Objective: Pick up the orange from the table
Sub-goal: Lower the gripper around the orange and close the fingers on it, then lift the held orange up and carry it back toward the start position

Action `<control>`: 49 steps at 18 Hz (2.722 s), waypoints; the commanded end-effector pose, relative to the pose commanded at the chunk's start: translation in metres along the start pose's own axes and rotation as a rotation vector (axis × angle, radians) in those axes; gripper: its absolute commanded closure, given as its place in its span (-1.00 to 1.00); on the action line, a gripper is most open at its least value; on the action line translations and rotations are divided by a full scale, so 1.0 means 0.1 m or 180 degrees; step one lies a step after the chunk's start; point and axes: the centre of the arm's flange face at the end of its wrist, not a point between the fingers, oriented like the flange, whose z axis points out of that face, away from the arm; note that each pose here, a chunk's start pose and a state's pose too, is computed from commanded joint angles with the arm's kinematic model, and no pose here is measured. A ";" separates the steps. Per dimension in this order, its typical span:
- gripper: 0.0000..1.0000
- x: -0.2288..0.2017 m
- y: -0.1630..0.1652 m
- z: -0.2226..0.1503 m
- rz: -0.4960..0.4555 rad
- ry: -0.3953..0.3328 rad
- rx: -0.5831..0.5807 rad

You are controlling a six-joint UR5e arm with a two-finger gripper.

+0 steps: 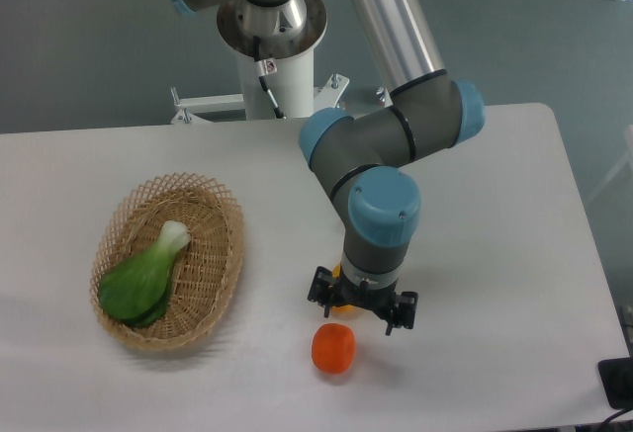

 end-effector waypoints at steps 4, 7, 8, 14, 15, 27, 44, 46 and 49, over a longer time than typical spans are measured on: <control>-1.00 0.09 -0.10 0.18 -0.0009 -0.0048 0.0039; -1.00 0.15 -0.16 0.28 0.0028 -0.0070 0.0067; -1.00 0.15 -0.16 0.31 0.0027 -0.0064 0.0059; -1.00 0.21 -0.19 0.45 0.0075 -0.0078 0.0037; -0.92 0.21 -0.19 0.48 0.0083 -0.0094 0.0012; -0.02 0.21 -0.17 0.21 0.0083 -0.0215 0.0027; -0.03 -0.93 0.71 -0.68 0.0608 -0.0380 -0.0003; -0.05 -1.06 0.86 -0.75 0.0715 -0.0356 -0.0028; -0.07 -1.16 0.92 -0.79 0.0776 -0.0388 -0.0023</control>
